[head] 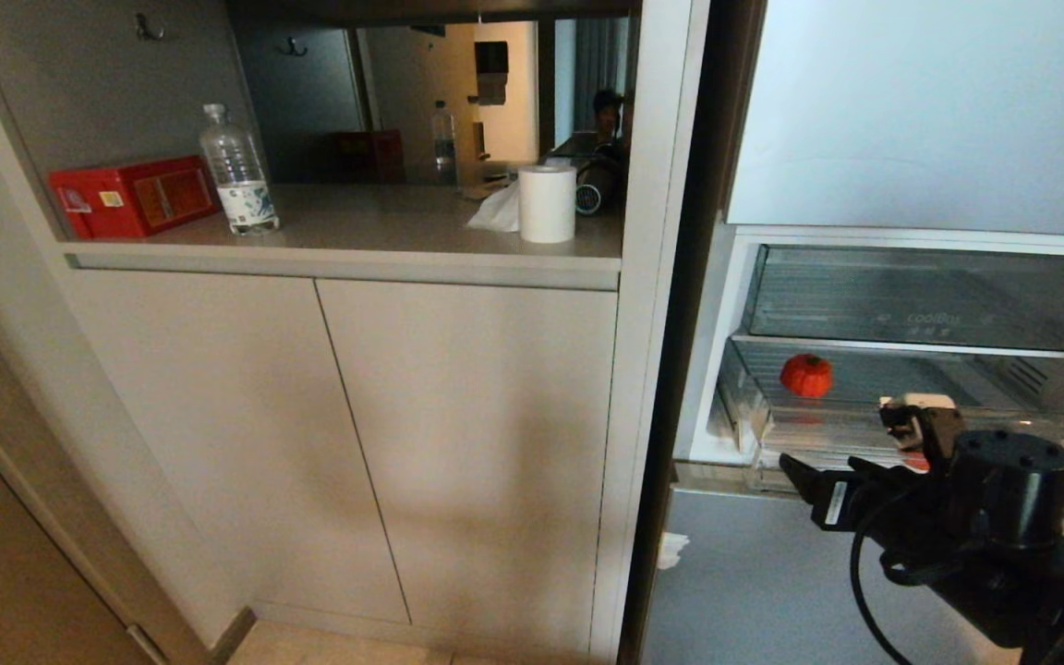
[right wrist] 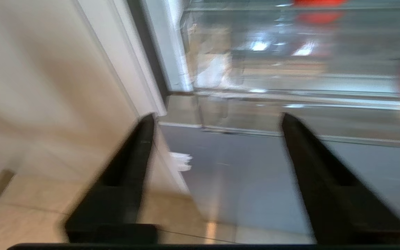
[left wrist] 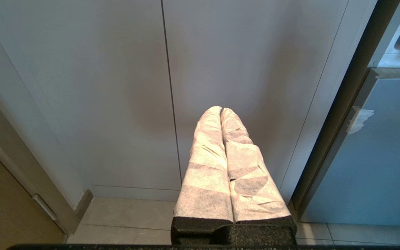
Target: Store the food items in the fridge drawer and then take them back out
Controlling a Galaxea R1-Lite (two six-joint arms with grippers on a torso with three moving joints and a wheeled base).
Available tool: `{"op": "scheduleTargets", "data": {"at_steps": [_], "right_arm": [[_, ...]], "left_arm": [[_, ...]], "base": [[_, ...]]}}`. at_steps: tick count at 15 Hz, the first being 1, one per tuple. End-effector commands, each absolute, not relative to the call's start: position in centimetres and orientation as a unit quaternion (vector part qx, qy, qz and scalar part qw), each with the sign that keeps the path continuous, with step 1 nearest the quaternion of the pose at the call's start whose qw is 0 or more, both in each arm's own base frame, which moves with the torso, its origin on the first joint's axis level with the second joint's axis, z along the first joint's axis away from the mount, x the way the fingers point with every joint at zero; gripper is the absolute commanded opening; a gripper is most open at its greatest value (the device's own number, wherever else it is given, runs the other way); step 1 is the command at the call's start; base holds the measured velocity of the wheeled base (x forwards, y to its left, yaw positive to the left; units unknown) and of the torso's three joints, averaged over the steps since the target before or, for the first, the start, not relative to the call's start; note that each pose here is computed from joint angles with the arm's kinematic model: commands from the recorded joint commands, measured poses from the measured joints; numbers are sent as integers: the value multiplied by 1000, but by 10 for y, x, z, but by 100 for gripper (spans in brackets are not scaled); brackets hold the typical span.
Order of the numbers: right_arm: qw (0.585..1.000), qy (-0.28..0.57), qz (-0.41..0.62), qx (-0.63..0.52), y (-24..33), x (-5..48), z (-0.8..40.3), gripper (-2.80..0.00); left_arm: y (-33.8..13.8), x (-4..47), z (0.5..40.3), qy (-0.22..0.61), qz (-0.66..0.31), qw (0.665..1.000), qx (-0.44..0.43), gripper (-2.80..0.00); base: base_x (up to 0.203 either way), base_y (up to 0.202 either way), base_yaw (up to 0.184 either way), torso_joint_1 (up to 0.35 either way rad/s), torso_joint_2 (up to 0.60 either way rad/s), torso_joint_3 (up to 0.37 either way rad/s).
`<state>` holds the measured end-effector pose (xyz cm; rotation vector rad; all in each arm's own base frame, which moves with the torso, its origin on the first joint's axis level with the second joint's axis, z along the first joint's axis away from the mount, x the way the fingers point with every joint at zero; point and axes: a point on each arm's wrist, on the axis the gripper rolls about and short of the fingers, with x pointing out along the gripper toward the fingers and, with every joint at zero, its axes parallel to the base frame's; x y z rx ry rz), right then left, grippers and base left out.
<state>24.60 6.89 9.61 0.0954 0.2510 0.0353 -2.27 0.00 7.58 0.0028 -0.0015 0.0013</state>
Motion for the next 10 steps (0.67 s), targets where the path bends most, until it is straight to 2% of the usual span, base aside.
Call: {"op": "scheduleTargets", "data": {"at_steps": [1, 7, 10], "right_arm": [[992, 117, -6, 50, 55, 237, 123, -280], [984, 167, -43, 46, 37, 287, 195, -280], [974, 219, -52, 37, 37, 326, 189, -280]], "left_arm": [[0, -23, 75, 0, 1, 1000, 2, -280], [0, -23, 75, 0, 1, 1000, 2, -280], [0, -23, 75, 0, 1, 1000, 1, -280]], "base": [[0, 0, 0, 0, 0, 0], [0, 0, 0, 0, 0, 0], [0, 0, 0, 0, 0, 0]]}}
